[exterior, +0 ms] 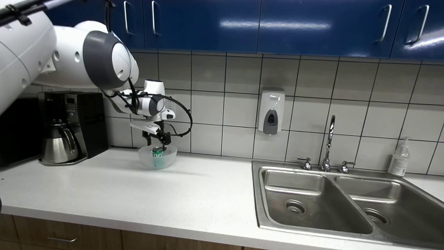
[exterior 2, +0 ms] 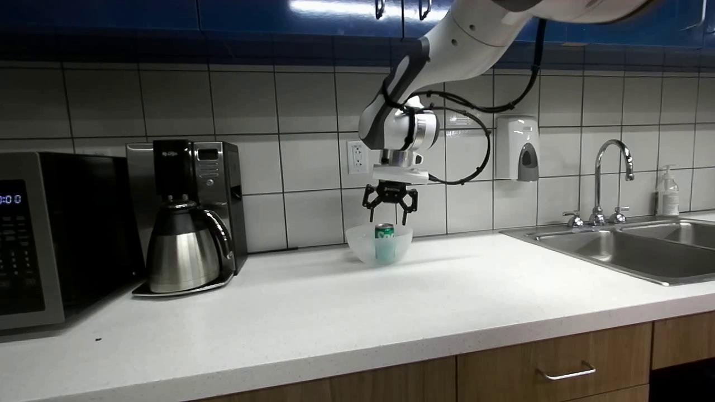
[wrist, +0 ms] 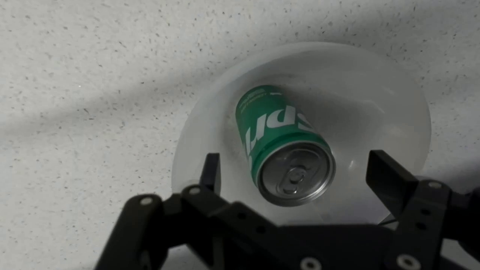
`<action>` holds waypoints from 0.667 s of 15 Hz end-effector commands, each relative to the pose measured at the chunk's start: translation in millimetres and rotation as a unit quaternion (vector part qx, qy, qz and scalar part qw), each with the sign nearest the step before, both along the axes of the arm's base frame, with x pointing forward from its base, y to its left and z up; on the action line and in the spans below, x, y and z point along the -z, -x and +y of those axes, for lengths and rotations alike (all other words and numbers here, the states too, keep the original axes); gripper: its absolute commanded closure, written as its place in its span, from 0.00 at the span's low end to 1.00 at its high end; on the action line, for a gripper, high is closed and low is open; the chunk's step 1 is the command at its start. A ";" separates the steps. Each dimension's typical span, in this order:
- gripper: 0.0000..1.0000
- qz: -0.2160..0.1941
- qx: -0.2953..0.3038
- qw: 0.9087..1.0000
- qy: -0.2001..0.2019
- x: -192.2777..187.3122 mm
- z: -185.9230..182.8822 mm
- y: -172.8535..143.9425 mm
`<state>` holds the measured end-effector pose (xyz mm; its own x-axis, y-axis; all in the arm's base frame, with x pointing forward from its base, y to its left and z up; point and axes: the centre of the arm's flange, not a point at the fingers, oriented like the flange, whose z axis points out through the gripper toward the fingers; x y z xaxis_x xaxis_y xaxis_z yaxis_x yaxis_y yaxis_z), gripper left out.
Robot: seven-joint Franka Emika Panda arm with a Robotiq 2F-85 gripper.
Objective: Remove the can from the bowl
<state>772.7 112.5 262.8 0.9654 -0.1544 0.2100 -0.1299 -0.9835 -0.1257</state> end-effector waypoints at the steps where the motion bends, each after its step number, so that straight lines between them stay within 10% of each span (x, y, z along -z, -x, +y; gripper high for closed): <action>1: 0.00 0.004 0.009 1.000 0.011 4.5 9.0 -34.4; 10: 0.00 0.007 0.006 1.000 0.020 29.9 16.2 -41.8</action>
<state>792.4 123.1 233.5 0.9674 -0.1467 0.2064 -0.1256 -0.9857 -0.1119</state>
